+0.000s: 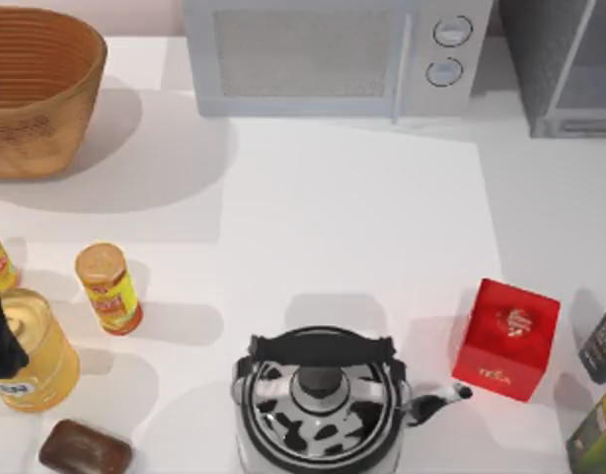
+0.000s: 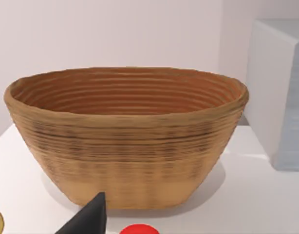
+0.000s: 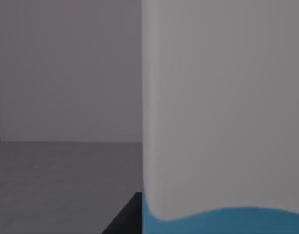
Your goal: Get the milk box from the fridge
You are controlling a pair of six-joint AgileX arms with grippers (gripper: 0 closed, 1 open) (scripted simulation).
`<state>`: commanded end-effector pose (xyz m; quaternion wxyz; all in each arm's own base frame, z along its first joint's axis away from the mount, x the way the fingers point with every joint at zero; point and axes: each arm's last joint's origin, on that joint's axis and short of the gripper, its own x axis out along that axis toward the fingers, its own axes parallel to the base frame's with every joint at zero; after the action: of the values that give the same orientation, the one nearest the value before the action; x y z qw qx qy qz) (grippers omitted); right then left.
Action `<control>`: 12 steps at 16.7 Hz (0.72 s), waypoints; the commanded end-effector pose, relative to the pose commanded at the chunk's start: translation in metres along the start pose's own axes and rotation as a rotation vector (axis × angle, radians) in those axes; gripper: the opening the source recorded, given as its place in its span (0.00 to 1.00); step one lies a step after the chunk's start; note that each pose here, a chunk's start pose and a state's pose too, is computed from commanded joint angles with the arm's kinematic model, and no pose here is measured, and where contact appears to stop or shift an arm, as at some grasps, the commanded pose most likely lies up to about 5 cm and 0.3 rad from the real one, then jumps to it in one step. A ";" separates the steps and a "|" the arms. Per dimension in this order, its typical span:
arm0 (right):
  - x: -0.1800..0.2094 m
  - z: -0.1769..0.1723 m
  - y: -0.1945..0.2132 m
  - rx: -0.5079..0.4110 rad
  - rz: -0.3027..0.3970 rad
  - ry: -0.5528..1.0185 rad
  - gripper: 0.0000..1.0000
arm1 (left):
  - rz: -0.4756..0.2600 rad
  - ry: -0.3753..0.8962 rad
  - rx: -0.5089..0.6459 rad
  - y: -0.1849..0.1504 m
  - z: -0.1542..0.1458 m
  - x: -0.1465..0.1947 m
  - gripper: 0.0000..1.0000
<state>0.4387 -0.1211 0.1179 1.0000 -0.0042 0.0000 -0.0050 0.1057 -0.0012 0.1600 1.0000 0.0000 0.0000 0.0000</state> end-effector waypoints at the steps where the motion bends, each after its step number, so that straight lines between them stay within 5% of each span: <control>1: 0.000 0.000 0.000 0.000 0.000 0.000 0.00 | 0.000 0.000 0.000 0.000 0.000 0.000 1.00; 6: 0.000 0.002 -0.001 0.001 -0.003 -0.002 0.00 | 0.000 0.000 0.000 0.000 0.000 0.000 1.00; 12: 0.000 0.048 -0.002 0.001 -0.003 0.001 0.00 | 0.000 0.000 0.000 0.000 0.000 0.000 1.00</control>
<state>0.4383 -0.1223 0.1654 1.0000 -0.0034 0.0002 -0.0064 0.1057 -0.0012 0.1600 1.0000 0.0000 0.0000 0.0000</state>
